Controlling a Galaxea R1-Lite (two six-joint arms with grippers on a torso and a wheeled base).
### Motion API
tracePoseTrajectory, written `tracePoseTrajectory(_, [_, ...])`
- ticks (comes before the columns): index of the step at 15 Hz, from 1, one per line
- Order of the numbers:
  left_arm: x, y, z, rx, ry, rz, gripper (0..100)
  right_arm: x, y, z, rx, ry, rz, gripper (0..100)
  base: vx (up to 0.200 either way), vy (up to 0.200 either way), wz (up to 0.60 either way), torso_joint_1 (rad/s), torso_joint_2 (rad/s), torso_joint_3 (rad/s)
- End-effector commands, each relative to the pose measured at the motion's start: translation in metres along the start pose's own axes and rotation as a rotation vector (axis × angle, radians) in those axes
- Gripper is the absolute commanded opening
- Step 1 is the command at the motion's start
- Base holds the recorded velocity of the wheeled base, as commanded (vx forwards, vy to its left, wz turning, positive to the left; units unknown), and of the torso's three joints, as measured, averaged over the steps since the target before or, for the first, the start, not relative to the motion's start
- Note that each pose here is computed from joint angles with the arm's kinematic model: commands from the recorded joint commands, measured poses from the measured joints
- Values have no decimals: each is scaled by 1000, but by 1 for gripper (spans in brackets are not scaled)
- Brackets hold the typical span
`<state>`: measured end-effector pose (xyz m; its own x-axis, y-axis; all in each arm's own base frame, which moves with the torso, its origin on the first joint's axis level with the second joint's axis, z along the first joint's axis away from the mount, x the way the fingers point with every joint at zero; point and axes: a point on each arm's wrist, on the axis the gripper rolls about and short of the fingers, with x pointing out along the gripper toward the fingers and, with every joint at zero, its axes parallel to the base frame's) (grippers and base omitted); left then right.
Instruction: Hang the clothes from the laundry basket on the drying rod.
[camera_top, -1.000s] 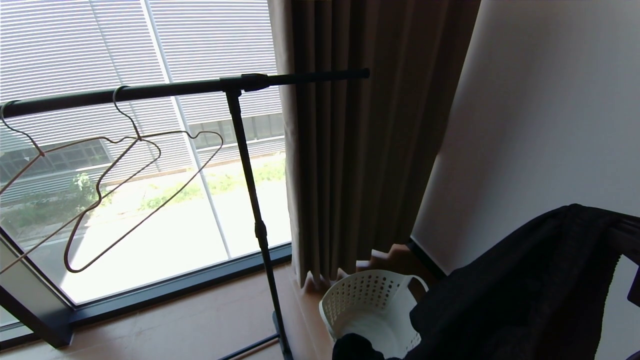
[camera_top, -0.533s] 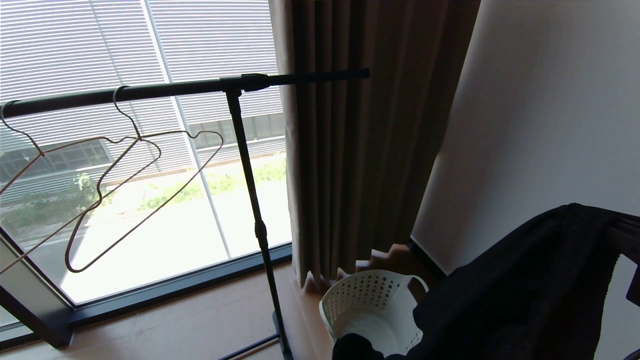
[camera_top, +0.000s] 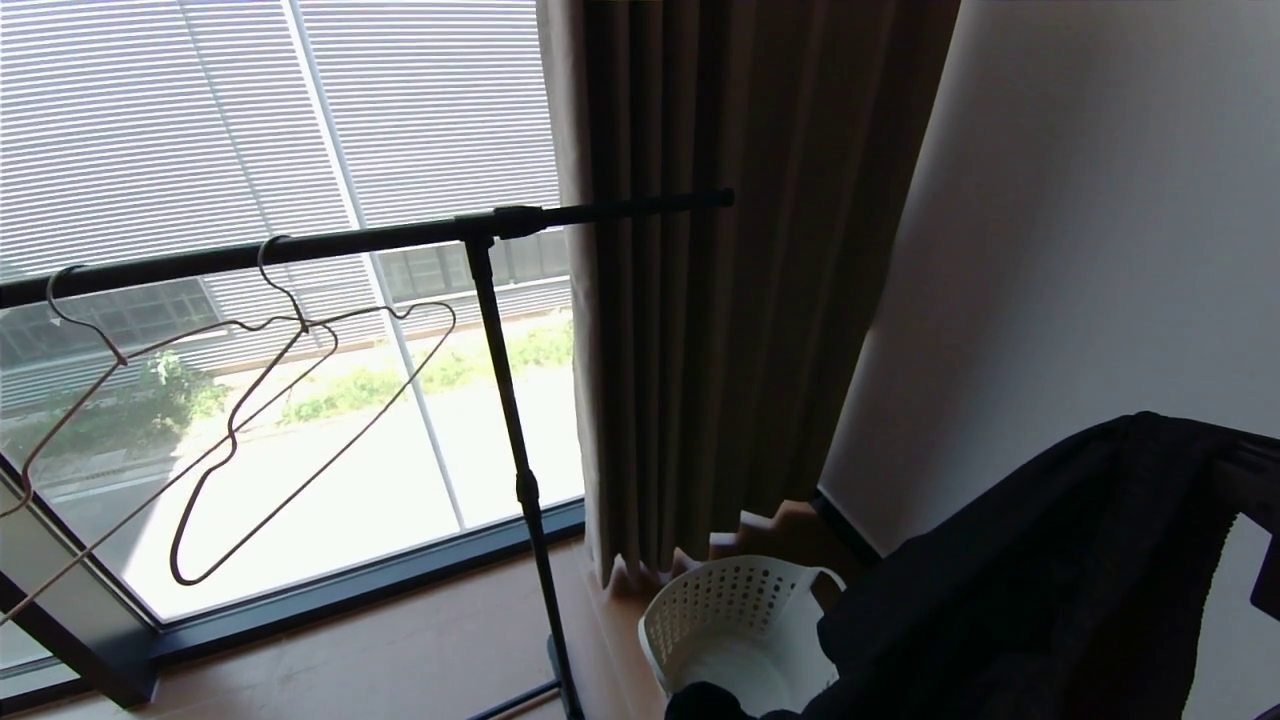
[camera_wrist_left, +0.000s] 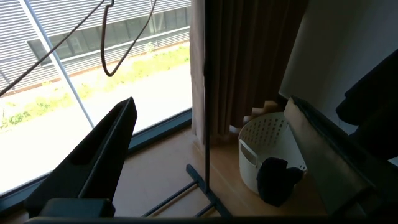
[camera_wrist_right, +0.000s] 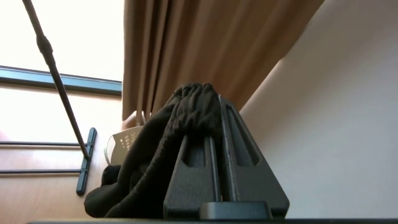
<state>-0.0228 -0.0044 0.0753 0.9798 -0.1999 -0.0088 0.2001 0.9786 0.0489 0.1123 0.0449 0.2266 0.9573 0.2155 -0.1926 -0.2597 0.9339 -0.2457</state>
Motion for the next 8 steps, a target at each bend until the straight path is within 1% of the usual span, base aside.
tracePoseTrajectory(1, [0,0,0,0,2,0,100,0,0,0,-1,2,1,0,0,0,0,27,-56,-46])
tracePoseTrajectory(8, [0,0,0,1,2,0,100,0,0,-2,-2,8,1,0,0,0,600,10,-4,-4])
